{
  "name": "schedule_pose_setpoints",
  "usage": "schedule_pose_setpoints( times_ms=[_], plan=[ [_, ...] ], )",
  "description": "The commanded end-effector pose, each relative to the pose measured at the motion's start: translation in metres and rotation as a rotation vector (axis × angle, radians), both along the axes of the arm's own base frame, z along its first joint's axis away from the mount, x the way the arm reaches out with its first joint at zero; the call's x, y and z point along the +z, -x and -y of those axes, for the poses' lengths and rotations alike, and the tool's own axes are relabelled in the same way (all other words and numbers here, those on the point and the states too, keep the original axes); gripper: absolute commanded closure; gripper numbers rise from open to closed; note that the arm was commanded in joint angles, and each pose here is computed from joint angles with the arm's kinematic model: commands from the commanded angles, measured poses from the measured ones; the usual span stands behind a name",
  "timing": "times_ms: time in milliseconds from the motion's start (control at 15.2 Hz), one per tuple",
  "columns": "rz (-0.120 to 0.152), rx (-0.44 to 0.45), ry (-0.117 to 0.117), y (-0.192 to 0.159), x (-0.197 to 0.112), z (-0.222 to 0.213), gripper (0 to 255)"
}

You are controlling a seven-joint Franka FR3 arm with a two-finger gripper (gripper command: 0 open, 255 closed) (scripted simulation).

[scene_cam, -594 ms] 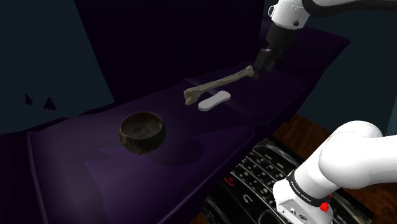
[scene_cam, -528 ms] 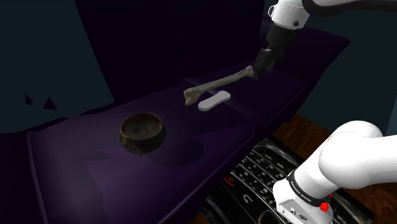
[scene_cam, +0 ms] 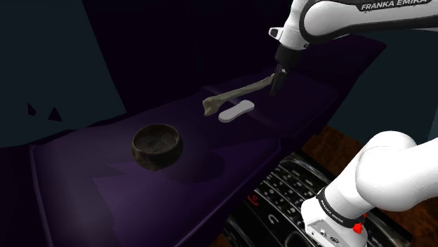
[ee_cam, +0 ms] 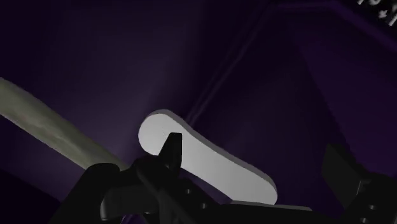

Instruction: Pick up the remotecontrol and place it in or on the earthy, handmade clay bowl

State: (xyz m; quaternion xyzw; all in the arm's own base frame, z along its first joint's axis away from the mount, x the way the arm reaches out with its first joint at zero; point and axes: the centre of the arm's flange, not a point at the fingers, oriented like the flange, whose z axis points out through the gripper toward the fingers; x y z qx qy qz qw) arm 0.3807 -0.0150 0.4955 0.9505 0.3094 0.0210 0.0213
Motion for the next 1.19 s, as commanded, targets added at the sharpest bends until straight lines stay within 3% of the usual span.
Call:
schedule_pose_setpoints(
  times_ms=[0,726,792,1122],
  plan=[
    [-0.005,0.161,0.005,-0.017,-0.015,0.003,0],
    [-0.041,0.975,0.022,-0.115,-0.119,-0.026,0],
    [-0.043,1.022,0.023,-0.119,-0.125,-0.03,0],
    [-0.043,1.022,0.023,-0.12,-0.151,-0.03,0]
  ],
)
